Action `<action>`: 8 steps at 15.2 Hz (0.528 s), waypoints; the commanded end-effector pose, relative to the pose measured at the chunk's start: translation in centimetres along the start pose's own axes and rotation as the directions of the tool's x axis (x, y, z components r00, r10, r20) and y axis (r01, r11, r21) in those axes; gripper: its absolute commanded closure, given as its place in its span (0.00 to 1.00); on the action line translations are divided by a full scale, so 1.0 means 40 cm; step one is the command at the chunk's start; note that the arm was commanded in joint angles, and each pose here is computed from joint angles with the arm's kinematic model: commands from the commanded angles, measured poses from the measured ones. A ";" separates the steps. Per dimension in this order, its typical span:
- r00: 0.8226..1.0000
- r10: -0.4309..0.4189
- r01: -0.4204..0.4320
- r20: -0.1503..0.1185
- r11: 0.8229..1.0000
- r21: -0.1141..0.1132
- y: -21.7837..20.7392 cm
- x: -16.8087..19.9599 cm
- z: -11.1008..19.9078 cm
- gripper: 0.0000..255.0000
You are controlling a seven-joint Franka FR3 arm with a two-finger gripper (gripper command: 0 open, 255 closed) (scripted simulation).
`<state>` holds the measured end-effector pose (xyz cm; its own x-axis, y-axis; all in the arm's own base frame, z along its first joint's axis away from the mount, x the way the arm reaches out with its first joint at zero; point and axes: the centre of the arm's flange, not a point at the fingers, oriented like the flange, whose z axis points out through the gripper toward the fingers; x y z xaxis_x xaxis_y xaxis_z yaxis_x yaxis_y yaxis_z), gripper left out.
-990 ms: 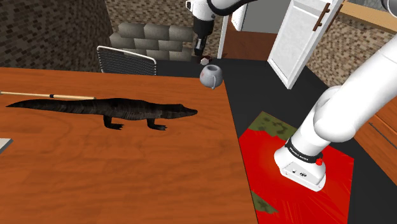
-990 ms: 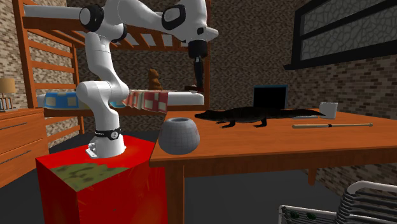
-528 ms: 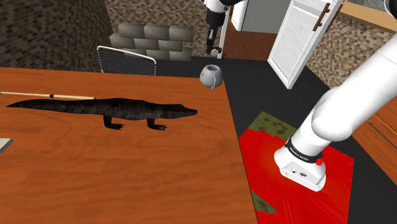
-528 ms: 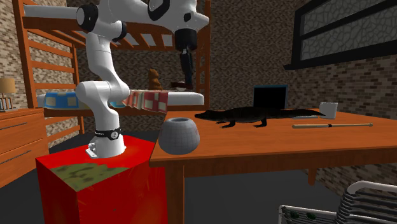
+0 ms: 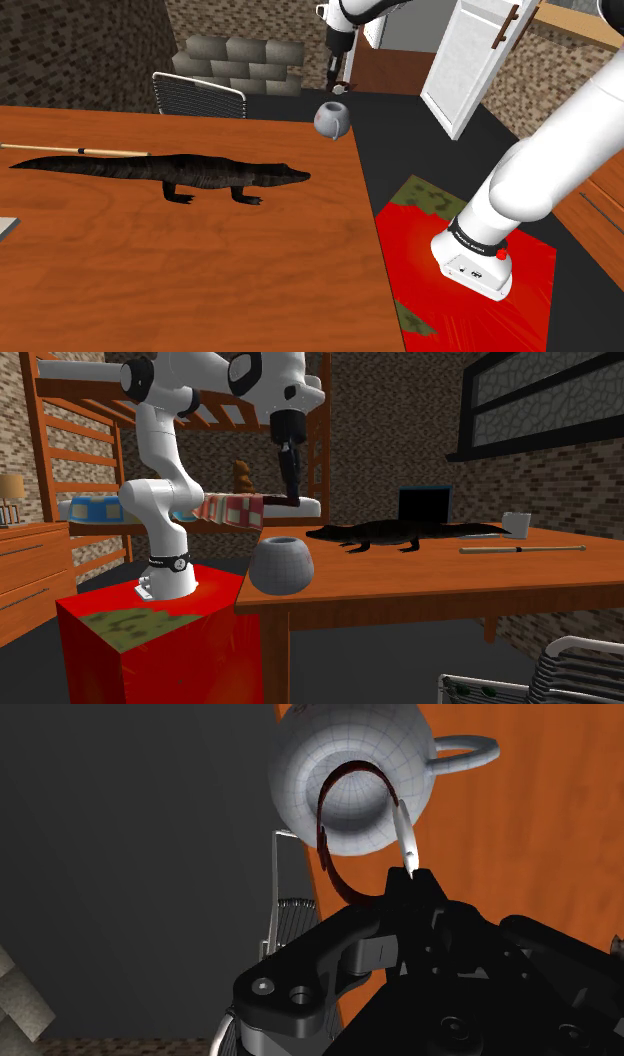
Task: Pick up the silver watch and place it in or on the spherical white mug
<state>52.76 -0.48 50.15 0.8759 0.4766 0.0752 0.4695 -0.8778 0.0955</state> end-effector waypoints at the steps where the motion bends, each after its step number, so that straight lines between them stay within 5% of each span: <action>1: 1.000 0.000 0.000 0.000 1.000 0.000 -0.005 -0.001 0.027 1.00; 8: 1.000 0.000 0.000 0.000 1.000 0.000 -0.014 -0.008 0.119 1.00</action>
<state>52.65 -0.43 45.86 0.8759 0.4767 0.0751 0.4695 -0.8778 0.0955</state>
